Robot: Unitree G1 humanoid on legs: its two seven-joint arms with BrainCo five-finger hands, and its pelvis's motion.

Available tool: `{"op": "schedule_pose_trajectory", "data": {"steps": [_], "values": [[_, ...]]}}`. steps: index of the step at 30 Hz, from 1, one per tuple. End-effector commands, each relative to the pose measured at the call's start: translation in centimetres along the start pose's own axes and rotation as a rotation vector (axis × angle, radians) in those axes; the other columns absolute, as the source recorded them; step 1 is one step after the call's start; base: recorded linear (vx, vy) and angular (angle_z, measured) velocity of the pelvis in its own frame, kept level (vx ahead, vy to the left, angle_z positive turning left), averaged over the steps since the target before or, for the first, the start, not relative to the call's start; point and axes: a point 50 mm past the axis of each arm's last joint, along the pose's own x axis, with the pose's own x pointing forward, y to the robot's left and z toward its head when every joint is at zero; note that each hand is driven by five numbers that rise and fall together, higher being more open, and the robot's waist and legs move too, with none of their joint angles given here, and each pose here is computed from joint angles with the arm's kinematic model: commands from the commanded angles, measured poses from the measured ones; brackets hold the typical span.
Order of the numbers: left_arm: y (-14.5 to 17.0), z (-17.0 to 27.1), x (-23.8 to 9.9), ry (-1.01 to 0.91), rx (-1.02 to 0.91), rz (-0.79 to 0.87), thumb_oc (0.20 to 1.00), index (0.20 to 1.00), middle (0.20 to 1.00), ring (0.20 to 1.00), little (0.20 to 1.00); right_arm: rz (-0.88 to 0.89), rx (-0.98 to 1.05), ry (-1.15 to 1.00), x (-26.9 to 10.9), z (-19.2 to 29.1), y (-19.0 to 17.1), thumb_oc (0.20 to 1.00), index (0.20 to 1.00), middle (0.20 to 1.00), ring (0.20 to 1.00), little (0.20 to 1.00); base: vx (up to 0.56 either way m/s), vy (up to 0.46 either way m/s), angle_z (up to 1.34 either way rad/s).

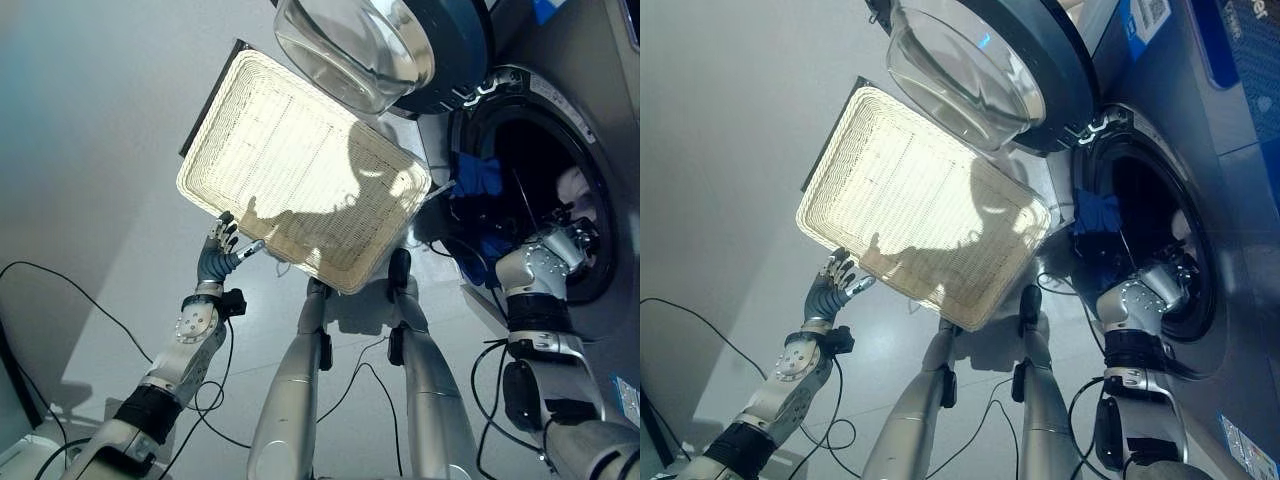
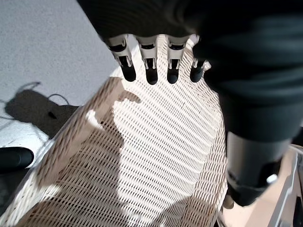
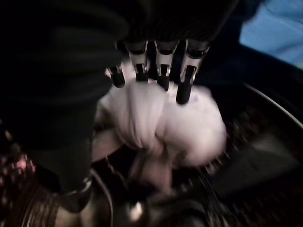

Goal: Put the clothes into the washing machine.

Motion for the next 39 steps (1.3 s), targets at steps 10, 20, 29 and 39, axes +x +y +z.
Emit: {"op": "schedule_pose_trajectory", "data": {"steps": [10,20,29,39], "values": [[-0.4,-0.8,-0.2,0.023,-0.02,-0.009,1.0,1.0,1.0,1.0,1.0,0.608,-0.05,0.262,-1.1,0.5,2.4,1.0,1.0,1.0,1.0,1.0,0.0,0.0,0.0],[2.2,-0.4,-0.8,-0.071,-0.024,0.255,1.0,1.0,1.0,1.0,1.0,0.508,-0.463,0.448,-0.8,2.9,-4.4,1.0,1.0,1.0,1.0,1.0,-0.01,0.003,0.0],[6.9,-2.5,-4.6,-0.126,-0.279,0.712,1.0,1.0,1.0,1.0,1.0,0.598,-1.422,0.616,-4.3,4.1,-9.1,1.0,1.0,1.0,1.0,1.0,-0.04,0.004,0.0],[6.0,-10.1,-6.5,0.272,-0.391,0.557,1.0,1.0,1.0,1.0,1.0,0.359,-1.478,0.789,-3.8,4.8,-13.2,1.0,1.0,1.0,1.0,1.0,-0.03,0.01,0.05]]}}
